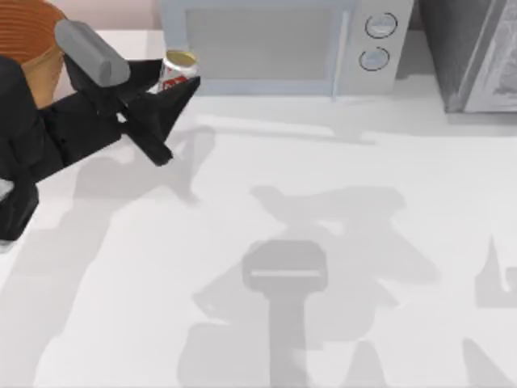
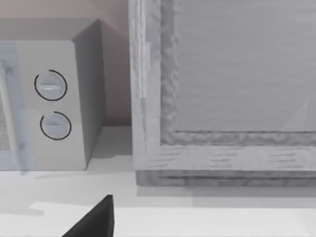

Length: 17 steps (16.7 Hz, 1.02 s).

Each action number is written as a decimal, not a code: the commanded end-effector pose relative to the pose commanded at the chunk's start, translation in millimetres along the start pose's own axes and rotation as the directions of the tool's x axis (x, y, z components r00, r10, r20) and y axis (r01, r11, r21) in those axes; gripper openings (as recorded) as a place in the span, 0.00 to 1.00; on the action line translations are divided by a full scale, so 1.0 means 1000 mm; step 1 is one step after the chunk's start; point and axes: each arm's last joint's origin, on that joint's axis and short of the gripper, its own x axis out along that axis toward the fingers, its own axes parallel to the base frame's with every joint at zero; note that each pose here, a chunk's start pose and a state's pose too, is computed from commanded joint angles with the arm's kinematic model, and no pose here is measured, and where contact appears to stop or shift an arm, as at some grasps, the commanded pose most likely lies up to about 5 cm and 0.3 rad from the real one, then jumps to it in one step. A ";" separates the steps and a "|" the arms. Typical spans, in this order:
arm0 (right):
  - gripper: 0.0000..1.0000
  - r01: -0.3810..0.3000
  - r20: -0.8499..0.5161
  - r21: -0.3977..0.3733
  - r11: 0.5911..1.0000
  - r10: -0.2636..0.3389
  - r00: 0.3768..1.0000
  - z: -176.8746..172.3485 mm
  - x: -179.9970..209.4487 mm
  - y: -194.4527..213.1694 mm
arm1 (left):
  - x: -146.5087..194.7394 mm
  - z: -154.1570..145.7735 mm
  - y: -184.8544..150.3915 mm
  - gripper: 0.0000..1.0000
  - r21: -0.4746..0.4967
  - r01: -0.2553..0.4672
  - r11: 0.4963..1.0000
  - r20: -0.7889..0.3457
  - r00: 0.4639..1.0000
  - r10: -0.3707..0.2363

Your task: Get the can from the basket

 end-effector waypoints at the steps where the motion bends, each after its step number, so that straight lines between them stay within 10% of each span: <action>1: 1.00 0.000 0.000 0.000 1.000 0.000 1.000 0.000 0.000 0.000 | 0.005 -0.005 0.002 0.00 0.000 0.026 1.000 0.000 1.000 -0.026; 17: 1.00 0.000 0.000 0.000 1.000 0.000 1.000 0.000 0.000 0.000 | 0.070 -0.092 0.023 0.00 0.071 0.433 0.899 0.027 0.900 -0.436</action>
